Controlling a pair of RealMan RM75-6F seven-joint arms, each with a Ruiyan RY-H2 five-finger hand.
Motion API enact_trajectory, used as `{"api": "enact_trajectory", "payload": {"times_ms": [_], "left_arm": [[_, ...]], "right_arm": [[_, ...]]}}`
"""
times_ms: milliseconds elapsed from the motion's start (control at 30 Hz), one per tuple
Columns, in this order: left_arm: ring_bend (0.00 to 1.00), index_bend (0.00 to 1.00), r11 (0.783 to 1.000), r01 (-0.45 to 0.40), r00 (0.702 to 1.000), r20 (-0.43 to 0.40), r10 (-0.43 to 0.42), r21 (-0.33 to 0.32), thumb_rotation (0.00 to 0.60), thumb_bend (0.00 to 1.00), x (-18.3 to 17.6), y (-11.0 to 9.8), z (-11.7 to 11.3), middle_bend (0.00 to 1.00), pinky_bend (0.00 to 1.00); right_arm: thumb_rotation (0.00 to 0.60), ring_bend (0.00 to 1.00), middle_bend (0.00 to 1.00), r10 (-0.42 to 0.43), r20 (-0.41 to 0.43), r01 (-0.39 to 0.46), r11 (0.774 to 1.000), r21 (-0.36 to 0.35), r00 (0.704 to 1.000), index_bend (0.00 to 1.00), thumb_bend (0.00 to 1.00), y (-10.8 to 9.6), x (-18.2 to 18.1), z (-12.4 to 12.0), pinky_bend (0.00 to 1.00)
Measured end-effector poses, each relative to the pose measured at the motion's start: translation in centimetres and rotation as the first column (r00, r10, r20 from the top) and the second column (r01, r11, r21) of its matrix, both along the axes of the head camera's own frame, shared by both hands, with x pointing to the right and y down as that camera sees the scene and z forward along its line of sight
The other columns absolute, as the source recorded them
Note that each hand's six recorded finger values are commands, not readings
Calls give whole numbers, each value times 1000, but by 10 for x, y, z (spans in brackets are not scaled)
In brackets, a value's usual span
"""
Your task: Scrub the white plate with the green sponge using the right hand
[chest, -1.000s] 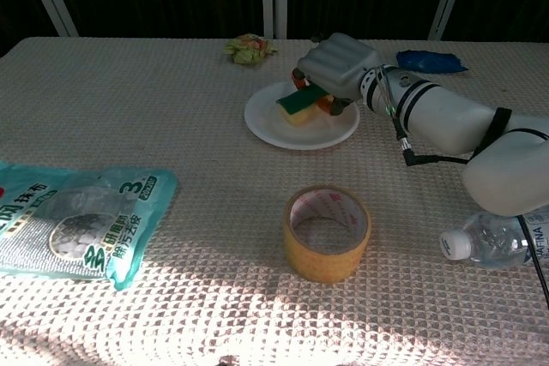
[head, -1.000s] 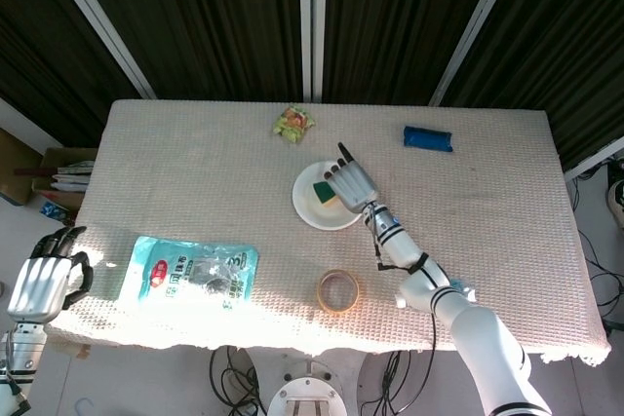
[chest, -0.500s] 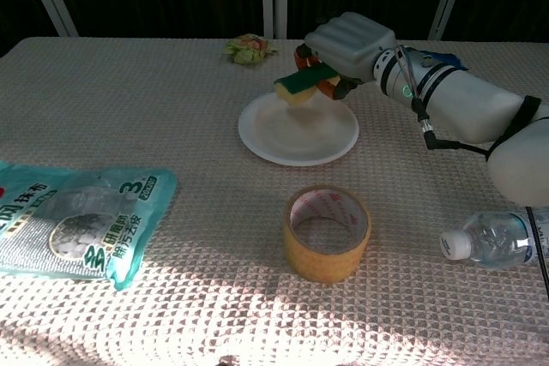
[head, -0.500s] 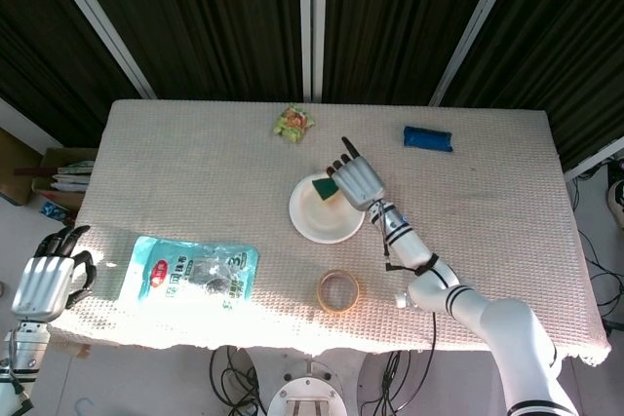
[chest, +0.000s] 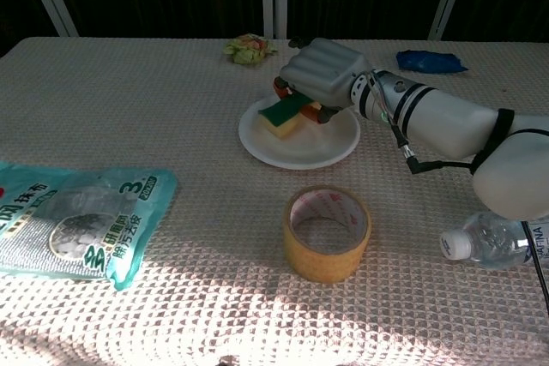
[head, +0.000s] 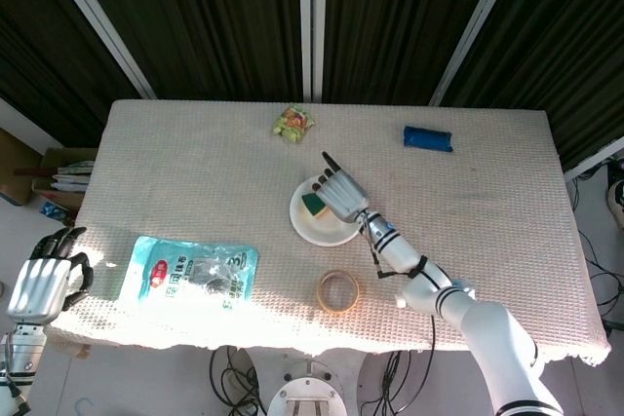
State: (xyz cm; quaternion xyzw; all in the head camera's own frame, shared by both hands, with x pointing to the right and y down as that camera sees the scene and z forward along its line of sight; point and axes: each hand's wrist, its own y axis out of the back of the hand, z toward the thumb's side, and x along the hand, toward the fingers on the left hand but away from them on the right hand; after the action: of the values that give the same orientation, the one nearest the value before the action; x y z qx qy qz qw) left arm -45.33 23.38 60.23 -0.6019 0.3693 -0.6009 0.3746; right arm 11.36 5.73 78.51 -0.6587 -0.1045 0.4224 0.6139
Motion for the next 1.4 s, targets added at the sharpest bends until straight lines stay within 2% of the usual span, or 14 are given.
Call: {"api": "enact_trajectory", "payload": {"times_ms": [200, 367, 467, 567, 700, 833, 1033, 1100, 1200, 1267, 1400], "left_arm": [[108, 233, 1000, -4, 1000, -8, 5, 6, 600, 46, 2, 0, 0, 138, 166], [108, 233, 1000, -12, 1000, -16, 12, 11, 600, 46, 5, -2, 1, 137, 166], [108, 233, 1000, -16, 1000, -17, 16, 15, 600, 46, 6, -2, 1, 138, 166], [108, 233, 1000, -18, 1000, -19, 18, 18, 600, 46, 7, -4, 0, 138, 166], [108, 233, 999, -31, 999, -24, 32, 22, 600, 47, 11, -5, 0, 138, 166], [108, 233, 999, -38, 999, -28, 38, 26, 600, 46, 15, -7, 0, 138, 166], [108, 233, 998, -49, 998, -27, 50, 26, 600, 46, 19, -9, -2, 138, 166], [108, 233, 999, -46, 999, -23, 47, 25, 600, 46, 18, -8, -3, 138, 166], [108, 233, 999, -41, 999, -18, 41, 26, 600, 46, 17, -8, -4, 138, 166], [108, 233, 999, -37, 999, -16, 38, 27, 600, 47, 16, -8, -4, 138, 166], [108, 233, 999, -44, 999, -20, 44, 28, 600, 47, 17, -8, -4, 137, 166]], "right_arm": [[600, 349, 529, -52, 18, 52, 999, -1, 999, 837, 442, 14, 12, -10, 30], [600, 358, 532, -49, 52, 51, 998, -30, 997, 837, 442, 26, 26, -23, 30], [600, 362, 532, -3, 83, 7, 999, -50, 997, 837, 442, 27, 42, -35, 30], [600, 361, 532, 96, 99, -91, 995, -49, 990, 835, 442, 17, 71, -49, 30], [600, 348, 531, 241, 78, -239, 970, -34, 967, 810, 441, 2, 116, -57, 30], [600, 339, 506, 323, 41, -321, 946, -44, 946, 724, 438, -1, 142, -49, 30], [600, 242, 395, 402, 12, -400, 913, -84, 915, 491, 410, -1, 155, -25, 20], [600, 173, 310, 420, 2, -417, 903, -103, 908, 354, 353, 2, 155, -15, 3], [600, 80, 187, 432, -9, -430, 893, -133, 902, 133, 203, 7, 155, -5, 0], [600, 38, 127, 437, -9, -434, 890, -141, 899, 35, 142, 9, 156, -5, 0], [600, 10, 75, 450, 8, -443, 883, -157, 893, 0, 118, 15, 160, -11, 0]]}}
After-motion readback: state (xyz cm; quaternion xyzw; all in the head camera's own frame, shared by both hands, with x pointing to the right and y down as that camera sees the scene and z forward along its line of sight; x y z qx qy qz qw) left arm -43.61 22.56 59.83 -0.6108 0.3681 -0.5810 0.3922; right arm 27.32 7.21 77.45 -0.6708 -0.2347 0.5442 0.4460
